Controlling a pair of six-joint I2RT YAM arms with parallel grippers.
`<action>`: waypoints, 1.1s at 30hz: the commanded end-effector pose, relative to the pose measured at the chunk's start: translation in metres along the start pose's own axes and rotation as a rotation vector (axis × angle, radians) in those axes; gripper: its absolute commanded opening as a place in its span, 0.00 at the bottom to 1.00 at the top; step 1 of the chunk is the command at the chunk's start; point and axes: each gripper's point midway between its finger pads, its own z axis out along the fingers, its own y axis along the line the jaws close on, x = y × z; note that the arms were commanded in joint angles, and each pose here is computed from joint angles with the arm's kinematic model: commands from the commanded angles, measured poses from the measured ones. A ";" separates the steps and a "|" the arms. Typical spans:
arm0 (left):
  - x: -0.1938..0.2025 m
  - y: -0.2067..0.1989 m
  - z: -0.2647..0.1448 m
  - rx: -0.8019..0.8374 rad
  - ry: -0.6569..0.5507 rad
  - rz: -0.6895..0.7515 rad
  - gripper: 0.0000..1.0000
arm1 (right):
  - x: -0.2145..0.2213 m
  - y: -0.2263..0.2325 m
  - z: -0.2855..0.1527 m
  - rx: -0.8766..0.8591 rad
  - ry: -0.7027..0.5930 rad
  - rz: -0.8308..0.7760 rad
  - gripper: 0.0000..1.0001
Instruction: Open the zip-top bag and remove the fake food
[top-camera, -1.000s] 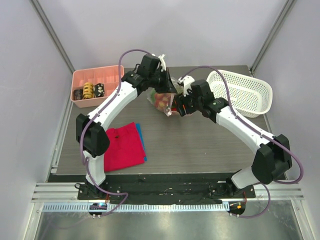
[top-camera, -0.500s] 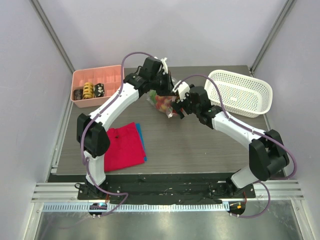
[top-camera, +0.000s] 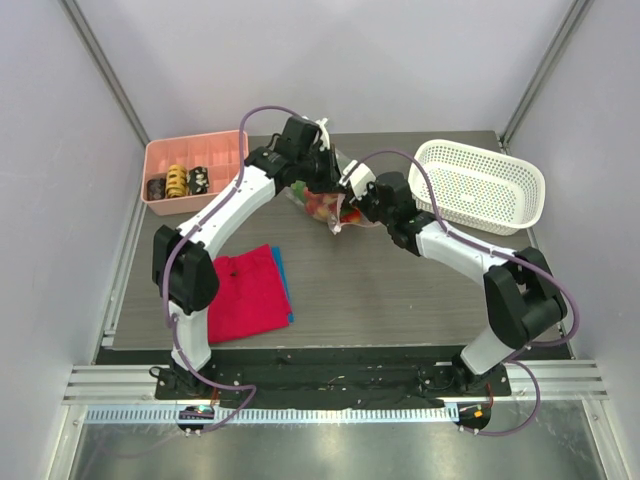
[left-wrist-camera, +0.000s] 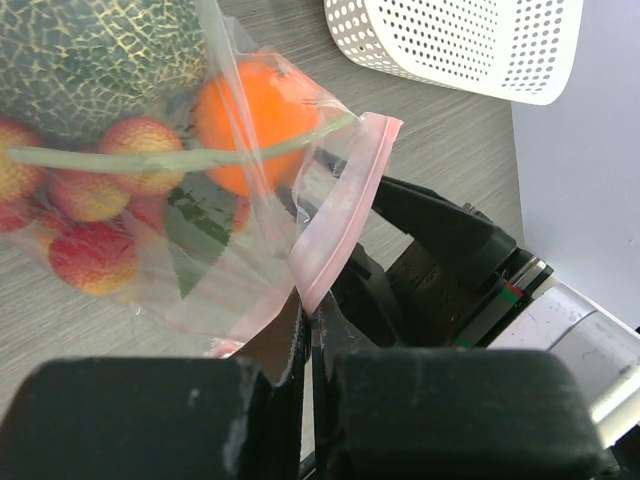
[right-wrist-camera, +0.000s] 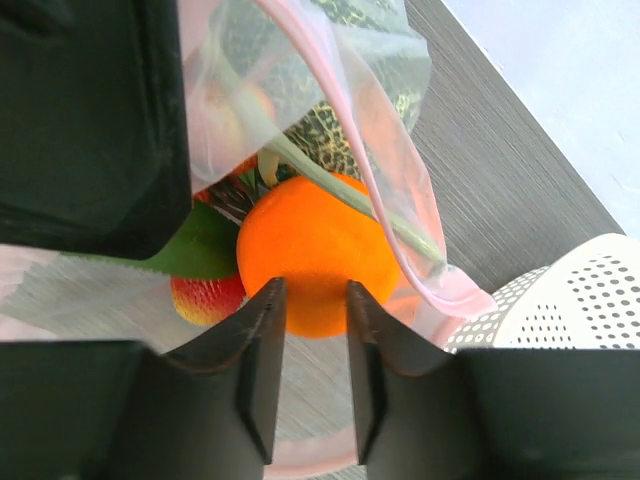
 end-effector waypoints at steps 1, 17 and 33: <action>-0.018 -0.046 -0.026 0.129 -0.081 0.057 0.00 | 0.008 0.001 -0.007 0.014 0.027 -0.036 0.28; -0.019 -0.070 -0.054 0.210 -0.090 0.058 0.00 | -0.026 0.019 -0.047 -0.109 -0.126 0.061 0.74; 0.006 -0.072 -0.077 0.230 -0.047 0.082 0.00 | -0.004 0.000 -0.029 -0.001 -0.121 0.023 0.99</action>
